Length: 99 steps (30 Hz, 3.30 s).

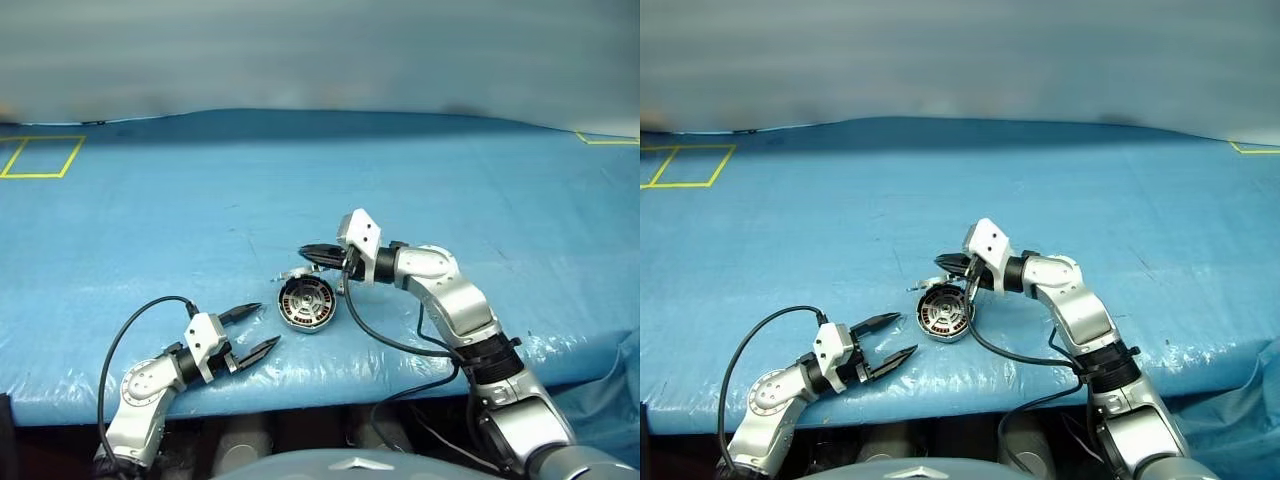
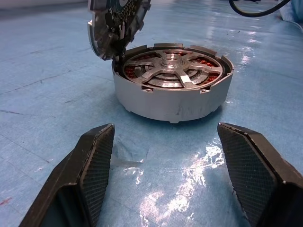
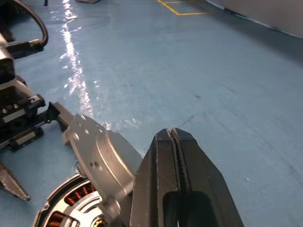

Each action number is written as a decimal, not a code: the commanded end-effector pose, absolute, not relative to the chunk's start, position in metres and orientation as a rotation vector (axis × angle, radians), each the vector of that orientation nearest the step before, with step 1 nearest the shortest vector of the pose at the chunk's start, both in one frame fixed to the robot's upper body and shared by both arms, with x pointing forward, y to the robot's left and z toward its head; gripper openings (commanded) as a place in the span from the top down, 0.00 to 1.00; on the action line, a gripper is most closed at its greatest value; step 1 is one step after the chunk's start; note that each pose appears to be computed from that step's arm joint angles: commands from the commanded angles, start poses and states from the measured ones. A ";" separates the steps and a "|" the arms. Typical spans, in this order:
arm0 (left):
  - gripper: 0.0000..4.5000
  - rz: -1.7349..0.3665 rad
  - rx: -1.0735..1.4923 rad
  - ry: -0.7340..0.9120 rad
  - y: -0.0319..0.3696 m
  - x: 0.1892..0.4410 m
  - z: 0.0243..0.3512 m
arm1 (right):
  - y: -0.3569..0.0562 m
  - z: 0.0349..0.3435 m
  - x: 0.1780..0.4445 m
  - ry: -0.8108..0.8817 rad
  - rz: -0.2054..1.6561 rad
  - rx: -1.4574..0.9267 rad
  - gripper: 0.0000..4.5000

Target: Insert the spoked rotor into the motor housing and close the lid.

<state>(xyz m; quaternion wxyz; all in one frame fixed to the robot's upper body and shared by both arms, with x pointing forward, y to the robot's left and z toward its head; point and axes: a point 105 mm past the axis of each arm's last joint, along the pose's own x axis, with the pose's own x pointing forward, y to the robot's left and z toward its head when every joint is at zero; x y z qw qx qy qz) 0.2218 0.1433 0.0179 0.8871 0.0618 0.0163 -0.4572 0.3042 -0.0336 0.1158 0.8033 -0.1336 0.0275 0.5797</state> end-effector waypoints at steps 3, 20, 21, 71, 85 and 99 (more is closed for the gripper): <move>0.18 -0.936 0.133 0.018 0.143 0.220 0.025 | -0.038 0.107 0.291 0.085 1.303 -0.434 0.99; 0.18 -0.941 0.137 0.032 0.146 0.221 0.021 | -0.043 0.050 0.266 0.241 1.312 -0.526 0.99; 0.18 -0.942 0.137 0.032 0.146 0.221 0.021 | -0.042 0.049 0.266 0.241 1.307 -0.513 0.99; 0.18 -0.935 0.132 0.052 0.150 0.221 0.009 | -0.042 0.040 0.264 0.319 1.292 -0.341 0.32; 0.18 -0.927 0.122 0.061 0.156 0.221 -0.002 | -0.031 0.061 0.266 0.296 1.253 -0.153 0.32; 0.18 -0.927 0.108 0.048 0.153 0.219 0.002 | -0.036 0.049 0.268 0.291 1.205 -0.375 0.32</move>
